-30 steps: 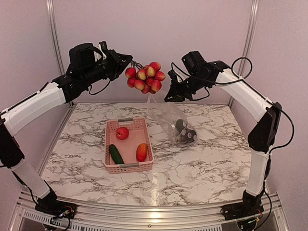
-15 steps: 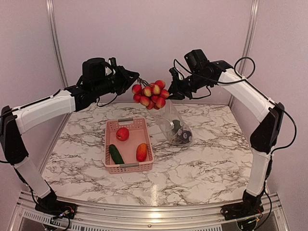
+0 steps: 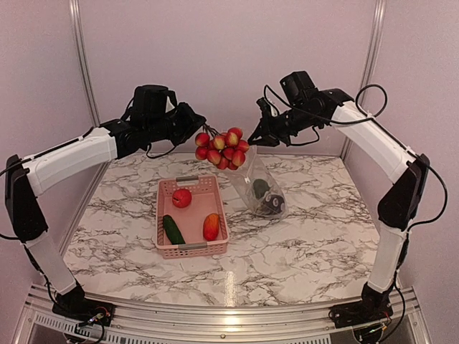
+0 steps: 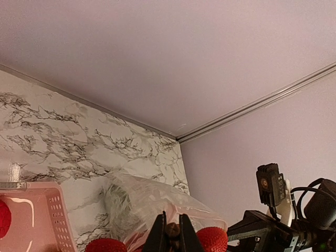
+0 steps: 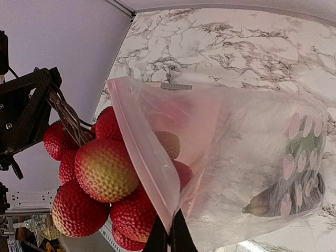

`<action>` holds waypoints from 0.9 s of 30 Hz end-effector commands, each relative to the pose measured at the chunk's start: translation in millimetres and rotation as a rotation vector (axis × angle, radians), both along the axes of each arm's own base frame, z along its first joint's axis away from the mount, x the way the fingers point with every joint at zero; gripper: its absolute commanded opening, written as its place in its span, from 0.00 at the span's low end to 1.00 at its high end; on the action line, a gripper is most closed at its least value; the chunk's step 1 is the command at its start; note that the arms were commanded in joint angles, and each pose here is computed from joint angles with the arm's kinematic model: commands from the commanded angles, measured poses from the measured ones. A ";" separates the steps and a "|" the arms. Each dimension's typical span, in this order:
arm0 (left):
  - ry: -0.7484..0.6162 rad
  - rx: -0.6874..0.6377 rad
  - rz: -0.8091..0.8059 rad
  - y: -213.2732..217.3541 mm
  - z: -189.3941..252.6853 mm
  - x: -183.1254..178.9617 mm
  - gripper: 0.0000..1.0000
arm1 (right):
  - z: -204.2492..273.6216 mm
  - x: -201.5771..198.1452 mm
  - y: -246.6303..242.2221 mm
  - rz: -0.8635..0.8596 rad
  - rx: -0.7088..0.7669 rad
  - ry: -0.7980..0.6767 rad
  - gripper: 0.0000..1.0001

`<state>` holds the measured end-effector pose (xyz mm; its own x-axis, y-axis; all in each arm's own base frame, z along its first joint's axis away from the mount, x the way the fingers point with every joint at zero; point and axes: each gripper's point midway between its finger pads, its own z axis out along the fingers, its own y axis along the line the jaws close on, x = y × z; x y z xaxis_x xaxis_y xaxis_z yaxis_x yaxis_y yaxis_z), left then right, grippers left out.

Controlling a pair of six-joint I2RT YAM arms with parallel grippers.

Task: Place the food in the zip-top bag and seal the zipper
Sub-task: Place the fake fruit in the zipper food storage bag.

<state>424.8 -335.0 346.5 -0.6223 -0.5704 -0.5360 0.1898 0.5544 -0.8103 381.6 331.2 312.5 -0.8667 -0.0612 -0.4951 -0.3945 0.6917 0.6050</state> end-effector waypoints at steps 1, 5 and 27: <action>0.046 0.147 0.026 -3.4 -18.8 3.5 0.00 | 27.2 -2.2 -7.0 -0.023 0.036 -0.065 0.00; 0.052 0.233 0.002 -17.7 -22.3 3.1 0.00 | 29.4 -1.8 -7.5 -0.027 0.038 -0.070 0.00; -0.288 0.416 -0.194 -99.7 17.9 -5.2 0.00 | 28.6 -6.5 14.8 0.005 0.052 -0.039 0.00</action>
